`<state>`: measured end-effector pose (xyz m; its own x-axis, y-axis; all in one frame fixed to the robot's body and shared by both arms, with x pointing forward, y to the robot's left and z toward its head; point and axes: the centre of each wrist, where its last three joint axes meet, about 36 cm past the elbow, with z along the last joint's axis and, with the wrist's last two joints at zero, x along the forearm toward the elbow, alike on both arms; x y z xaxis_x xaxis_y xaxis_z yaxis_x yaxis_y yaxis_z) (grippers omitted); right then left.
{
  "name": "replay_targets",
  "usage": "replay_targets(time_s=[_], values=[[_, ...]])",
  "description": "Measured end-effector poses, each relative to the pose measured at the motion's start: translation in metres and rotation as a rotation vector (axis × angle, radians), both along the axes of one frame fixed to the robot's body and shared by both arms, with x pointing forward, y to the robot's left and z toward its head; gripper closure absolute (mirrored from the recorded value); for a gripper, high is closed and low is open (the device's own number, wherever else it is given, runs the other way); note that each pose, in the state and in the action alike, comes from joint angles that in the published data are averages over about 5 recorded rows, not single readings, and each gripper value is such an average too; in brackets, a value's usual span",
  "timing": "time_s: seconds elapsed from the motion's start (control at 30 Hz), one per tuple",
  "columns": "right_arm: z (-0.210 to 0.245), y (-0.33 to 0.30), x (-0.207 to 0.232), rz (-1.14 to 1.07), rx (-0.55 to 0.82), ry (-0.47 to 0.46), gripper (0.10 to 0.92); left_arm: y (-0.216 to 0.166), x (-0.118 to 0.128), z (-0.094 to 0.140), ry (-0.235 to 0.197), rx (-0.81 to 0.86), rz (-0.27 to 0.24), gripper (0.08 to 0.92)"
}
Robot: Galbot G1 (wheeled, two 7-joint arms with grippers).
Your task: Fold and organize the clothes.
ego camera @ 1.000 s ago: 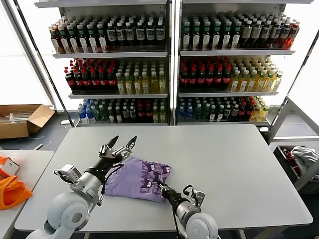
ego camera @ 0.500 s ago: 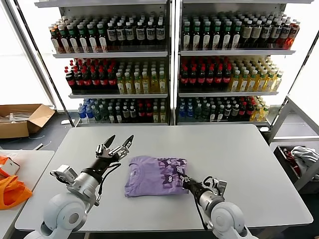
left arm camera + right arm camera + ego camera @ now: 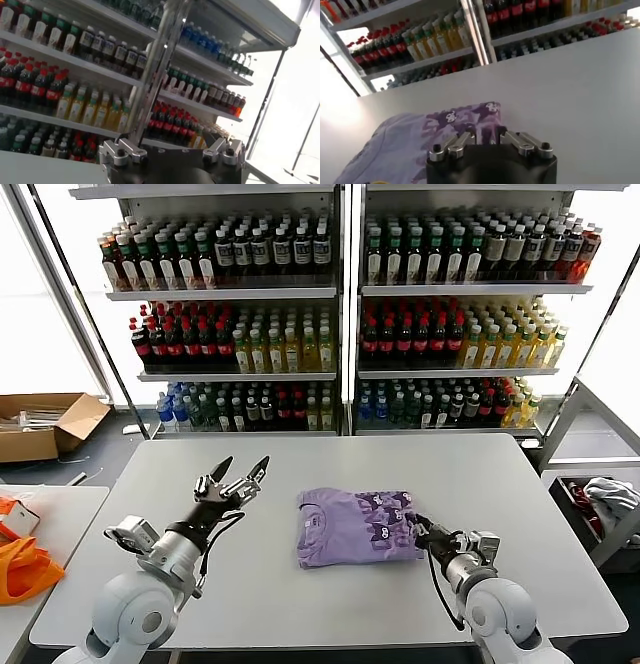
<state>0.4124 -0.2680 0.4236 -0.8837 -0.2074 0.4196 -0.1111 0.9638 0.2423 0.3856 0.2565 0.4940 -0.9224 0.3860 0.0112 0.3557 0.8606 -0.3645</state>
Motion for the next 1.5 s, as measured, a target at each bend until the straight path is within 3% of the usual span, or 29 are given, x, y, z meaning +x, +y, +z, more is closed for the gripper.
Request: replay_targets(time_s=[0.27, 0.53, 0.8, 1.1, 1.23, 1.5], values=[[0.014, 0.001, 0.007, -0.032, -0.088, -0.131, 0.444, 0.000, -0.001, 0.001, -0.006, 0.000, 0.002, 0.177], [0.009, 0.060, 0.027, 0.064, -0.128, -0.204, 0.228, -0.003, -0.004, 0.002, -0.014, 0.003, 0.000, 0.177], [-0.019, 0.128, 0.040, 0.187, -0.172, -0.142, 0.200, -0.002, -0.009, -0.002, -0.010, 0.014, 0.007, 0.177], [-0.038, 0.152, 0.036, 0.195, -0.259, -0.052, 0.200, 0.002, -0.012, -0.009, 0.003, 0.022, 0.016, 0.177], [-0.029, 0.150, 0.032, 0.182, -0.253, -0.098, 0.200, 0.002, -0.011, -0.009, 0.002, 0.024, 0.015, 0.177], [0.016, 0.116, 0.017, 0.113, -0.216, -0.309, 0.200, 0.002, -0.012, -0.009, -0.005, 0.032, 0.020, 0.177]])
